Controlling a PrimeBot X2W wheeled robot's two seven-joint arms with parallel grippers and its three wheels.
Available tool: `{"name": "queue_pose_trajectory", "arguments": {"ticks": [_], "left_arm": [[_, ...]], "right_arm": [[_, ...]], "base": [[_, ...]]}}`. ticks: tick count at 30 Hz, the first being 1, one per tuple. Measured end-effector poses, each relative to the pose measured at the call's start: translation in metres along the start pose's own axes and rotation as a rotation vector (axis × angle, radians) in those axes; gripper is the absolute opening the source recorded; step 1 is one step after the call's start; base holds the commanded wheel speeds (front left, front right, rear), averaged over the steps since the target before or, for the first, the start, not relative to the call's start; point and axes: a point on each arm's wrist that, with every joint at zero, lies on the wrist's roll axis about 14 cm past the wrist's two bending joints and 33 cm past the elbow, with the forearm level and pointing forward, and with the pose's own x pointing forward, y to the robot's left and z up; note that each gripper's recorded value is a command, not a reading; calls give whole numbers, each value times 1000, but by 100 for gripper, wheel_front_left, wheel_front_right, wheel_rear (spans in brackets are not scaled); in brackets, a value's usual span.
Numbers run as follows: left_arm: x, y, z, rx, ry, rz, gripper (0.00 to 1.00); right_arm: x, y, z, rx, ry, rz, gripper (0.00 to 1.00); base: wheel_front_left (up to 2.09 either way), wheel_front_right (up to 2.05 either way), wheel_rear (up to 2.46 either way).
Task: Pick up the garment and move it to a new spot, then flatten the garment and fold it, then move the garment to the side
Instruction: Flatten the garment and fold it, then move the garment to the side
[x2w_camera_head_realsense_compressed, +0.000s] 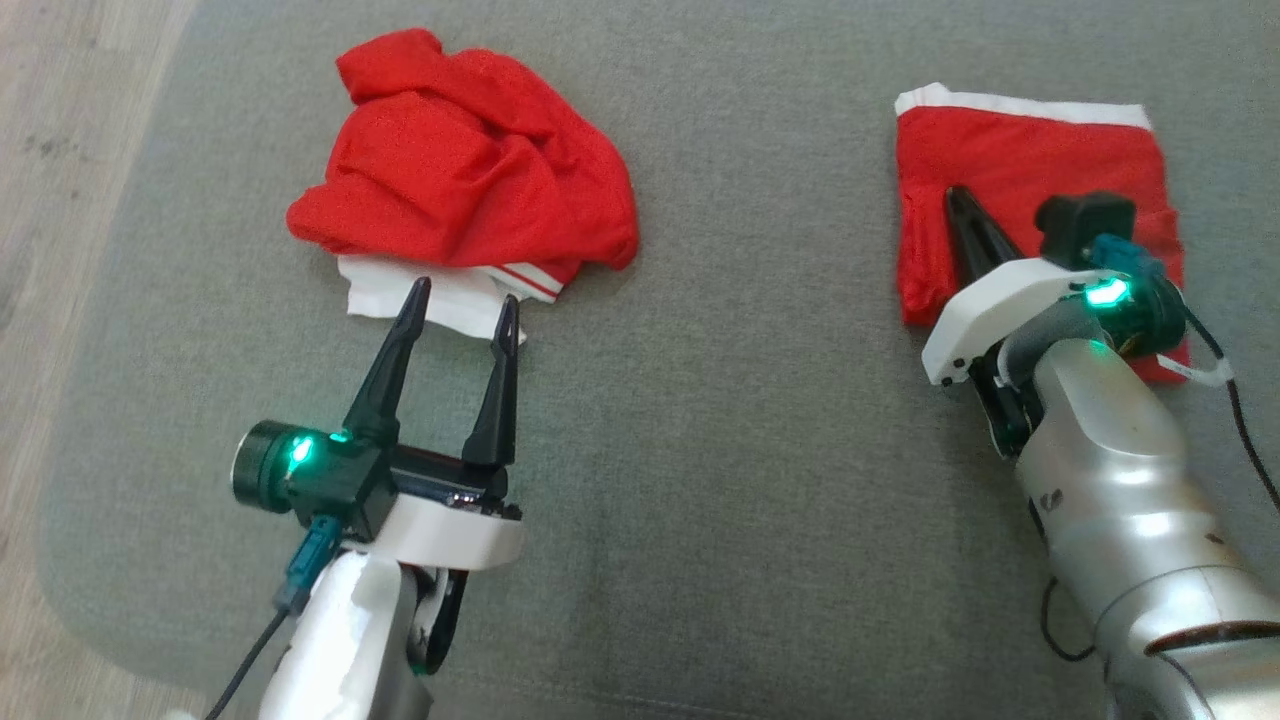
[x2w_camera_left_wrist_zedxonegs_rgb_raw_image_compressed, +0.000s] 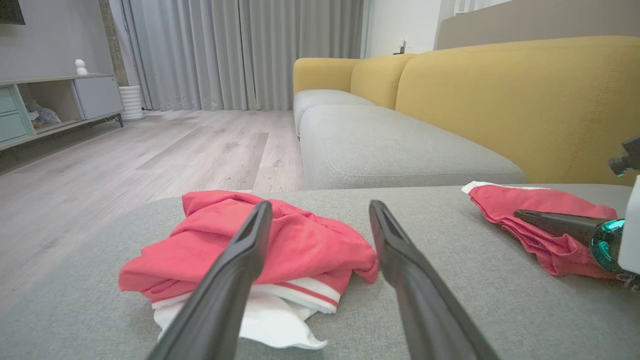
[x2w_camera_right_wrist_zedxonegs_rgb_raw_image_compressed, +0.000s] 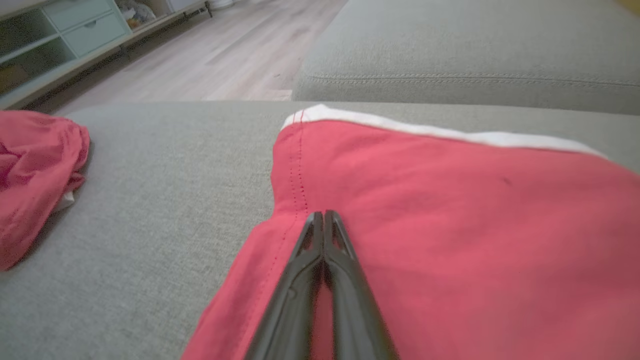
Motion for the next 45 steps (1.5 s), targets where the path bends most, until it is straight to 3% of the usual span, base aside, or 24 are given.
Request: {"name": "queue_pose_trajectory", "arguments": {"ticks": [9, 10, 11, 12, 20, 26, 34, 45], "left_arm": [[-3, -12, 12, -13, -36, -26, 100], [-5, -13, 13, -16, -37, -25, 100], [-6, -14, 13, -17, -38, -26, 100], [-7, -16, 14, -19, -41, -31, 100], [-12, -29, 18, -32, -53, -62, 100], [-16, -38, 15, -38, -43, -86, 100], [-15, -32, 4, -39, -12, -70, 100], [-3, -20, -12, -32, 29, -47, 100]], "right_arm": [[-36, -18, 54, 53, -227, -61, 0], [-44, -21, 56, 56, -247, -72, 32], [-53, -25, 56, 61, -264, -87, 79], [-62, -29, 54, 68, -278, -103, 100], [-130, -45, 27, 113, -322, -195, 100], [-151, -45, 14, 129, -317, -216, 100], [-136, -43, 14, 120, -302, -202, 100], [-67, -90, 32, 105, -136, -286, 100]], "base": [[0, 0, 0], [0, 0, 0], [0, 0, 0], [0, 0, 0], [0, 0, 0], [0, 0, 0], [0, 0, 0], [0, 0, 0]]}}
